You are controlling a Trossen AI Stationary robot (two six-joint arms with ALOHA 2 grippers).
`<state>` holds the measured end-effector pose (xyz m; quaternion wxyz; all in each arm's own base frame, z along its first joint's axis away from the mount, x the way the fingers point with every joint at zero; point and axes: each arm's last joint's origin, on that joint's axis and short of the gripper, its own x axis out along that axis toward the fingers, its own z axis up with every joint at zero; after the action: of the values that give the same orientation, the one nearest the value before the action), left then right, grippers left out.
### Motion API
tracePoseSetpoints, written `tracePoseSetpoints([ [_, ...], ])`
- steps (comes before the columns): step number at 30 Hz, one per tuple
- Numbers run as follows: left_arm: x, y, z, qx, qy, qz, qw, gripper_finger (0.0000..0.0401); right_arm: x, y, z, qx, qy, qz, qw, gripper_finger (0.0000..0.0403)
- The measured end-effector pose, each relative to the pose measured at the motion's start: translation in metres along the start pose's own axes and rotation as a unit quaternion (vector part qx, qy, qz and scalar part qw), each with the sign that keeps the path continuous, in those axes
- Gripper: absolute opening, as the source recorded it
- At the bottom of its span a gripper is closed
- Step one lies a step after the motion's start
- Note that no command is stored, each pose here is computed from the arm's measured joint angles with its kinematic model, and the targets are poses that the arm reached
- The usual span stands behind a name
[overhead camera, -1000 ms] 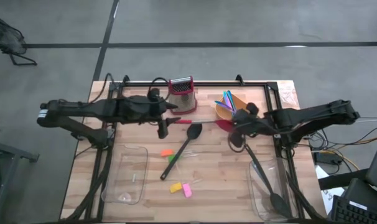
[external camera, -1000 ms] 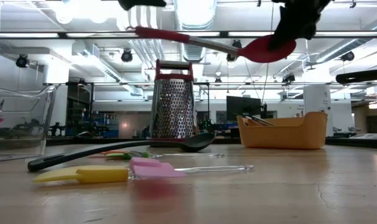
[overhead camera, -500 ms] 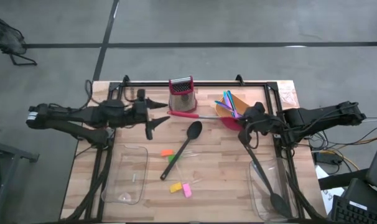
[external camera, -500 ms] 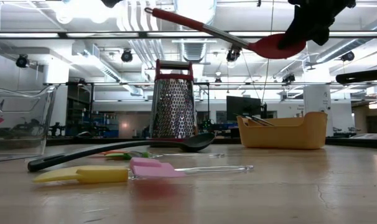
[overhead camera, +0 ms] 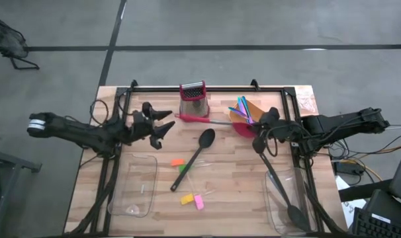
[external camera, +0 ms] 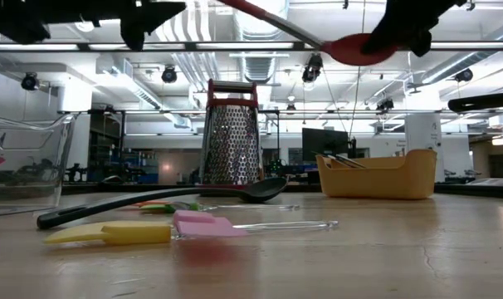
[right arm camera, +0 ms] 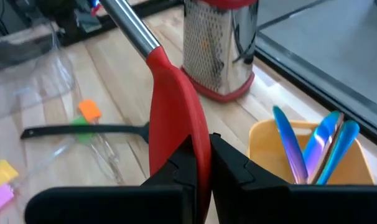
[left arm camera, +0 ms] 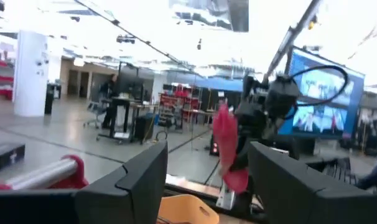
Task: Pick & Place Kitchen Items
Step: Put the red slotted spoon into the right transparent bin
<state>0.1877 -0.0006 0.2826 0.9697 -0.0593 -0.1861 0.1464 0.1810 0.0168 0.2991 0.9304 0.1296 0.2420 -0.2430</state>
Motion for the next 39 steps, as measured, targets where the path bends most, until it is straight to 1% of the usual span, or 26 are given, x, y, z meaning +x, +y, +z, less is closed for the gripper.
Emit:
tracePoseSetpoints([
  [5, 0.01, -0.003, -0.016, -0.009, 0.014, 0.001, 1.0, 0.023, 0.001, 0.003, 0.005, 0.0, -0.026, 0.008, 1.0, 0.0018],
  [7, 0.019, -0.007, -0.017, -0.014, 0.007, -0.005, 1.0, 0.023, 0.002, 0.005, 0.007, 0.005, -0.035, 0.012, 0.999, 0.0018],
  [12, 0.043, -0.016, -0.024, -0.007, 0.025, -0.011, 1.0, 0.023, 0.006, 0.007, 0.005, 0.005, -0.028, 0.007, 1.0, 0.0018],
  [15, 0.058, -0.023, -0.022, 0.0, 0.019, -0.022, 1.0, 0.023, 0.009, 0.008, 0.006, 0.006, -0.033, -0.001, 0.999, 0.0018],
  [18, 0.068, -0.026, -0.022, 0.001, 0.018, -0.023, 1.0, 0.023, 0.012, 0.01, 0.006, 0.001, -0.037, -0.001, 0.999, 0.0018],
  [26, 0.082, -0.031, -0.02, 0.013, 0.013, -0.022, 1.0, 0.023, 0.012, 0.013, 0.011, 0.0, -0.059, 0.01, 0.998, 0.0018],
  [32, 0.089, -0.033, -0.021, 0.025, 0.012, -0.028, 0.999, 0.0229, 0.013, 0.013, 0.008, -0.002, -0.056, 0.009, 0.998, 0.0018],
  [36, 0.091, -0.034, -0.022, 0.026, 0.014, -0.028, 0.999, 0.0214, 0.013, 0.013, 0.008, -0.001, -0.056, 0.01, 0.998, 0.0018],
  [39, 0.092, -0.034, -0.022, 0.025, 0.013, -0.027, 0.999, 0.0186, 0.013, 0.013, 0.007, -0.001, -0.056, 0.01, 0.998, 0.0019],
])
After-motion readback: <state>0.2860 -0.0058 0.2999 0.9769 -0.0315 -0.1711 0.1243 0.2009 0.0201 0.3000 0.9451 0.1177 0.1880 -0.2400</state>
